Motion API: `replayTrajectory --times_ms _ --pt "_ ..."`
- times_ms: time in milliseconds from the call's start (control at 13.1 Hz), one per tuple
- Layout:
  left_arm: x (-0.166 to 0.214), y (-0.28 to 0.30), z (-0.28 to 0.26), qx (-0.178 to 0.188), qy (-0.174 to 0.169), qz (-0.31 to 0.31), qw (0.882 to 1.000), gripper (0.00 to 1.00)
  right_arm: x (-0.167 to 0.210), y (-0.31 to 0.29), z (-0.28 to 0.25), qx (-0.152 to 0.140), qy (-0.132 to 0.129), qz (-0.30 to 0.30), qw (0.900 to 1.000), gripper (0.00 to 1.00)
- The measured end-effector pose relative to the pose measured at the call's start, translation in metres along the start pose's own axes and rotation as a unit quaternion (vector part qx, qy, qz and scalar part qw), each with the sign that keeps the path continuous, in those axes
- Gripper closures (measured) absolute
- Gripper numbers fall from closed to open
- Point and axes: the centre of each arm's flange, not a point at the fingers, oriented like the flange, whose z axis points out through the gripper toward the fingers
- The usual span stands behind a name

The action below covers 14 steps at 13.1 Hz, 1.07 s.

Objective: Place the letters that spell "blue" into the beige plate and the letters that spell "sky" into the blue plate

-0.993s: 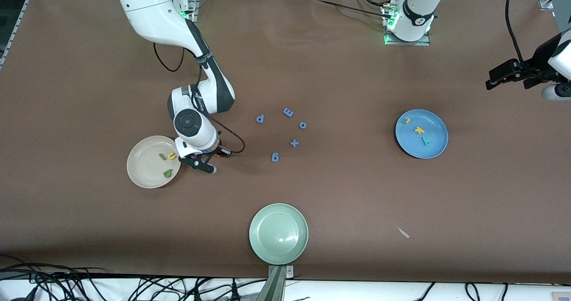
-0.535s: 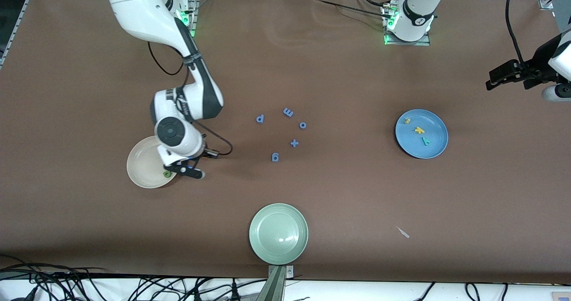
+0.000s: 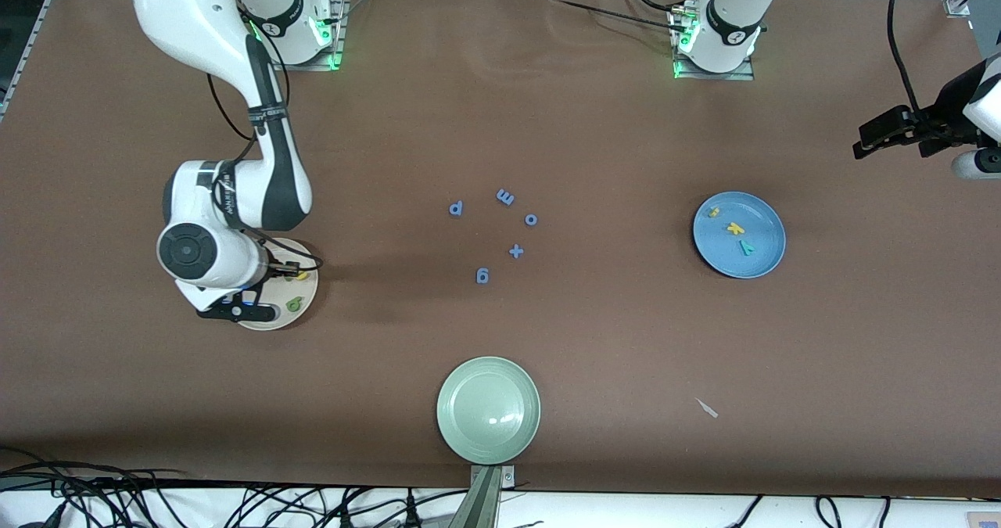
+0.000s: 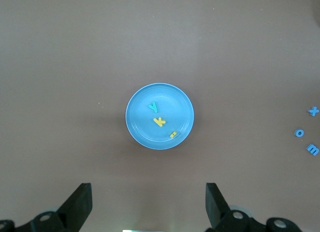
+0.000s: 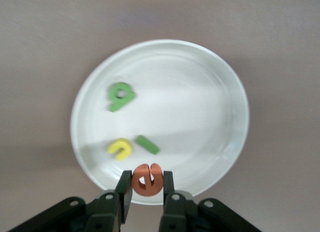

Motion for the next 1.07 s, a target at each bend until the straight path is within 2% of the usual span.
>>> replayTrajectory --times_ms 76,153,458,535,688,840,1070 --pt "0.0 0.0 0.0 0.0 0.0 0.0 1.0 0.0 -0.001 0.006 0.005 -0.001 0.002 -0.005 1.0 0.68" --pt "0.0 0.0 0.0 0.0 0.0 0.0 1.0 0.0 -0.002 0.007 0.007 -0.001 0.005 -0.007 1.0 0.61" --pt "0.0 0.0 0.0 0.0 0.0 0.0 1.0 0.0 0.0 0.004 -0.01 0.005 0.023 -0.012 1.0 0.18" --pt "0.0 0.0 0.0 0.0 0.0 0.0 1.0 0.0 0.001 0.002 -0.023 0.009 0.03 -0.013 0.999 0.17" --pt "0.0 0.0 0.0 0.0 0.0 0.0 1.0 0.0 0.004 0.0 -0.057 0.014 0.031 -0.017 0.999 0.01" --pt "0.0 0.0 0.0 0.0 0.0 0.0 1.0 0.0 0.003 0.009 -0.097 0.016 0.022 -0.012 1.0 0.0" --pt "0.0 0.0 0.0 0.0 0.0 0.0 1.0 0.0 0.0 0.017 -0.142 0.042 0.024 -0.006 0.999 0.0"
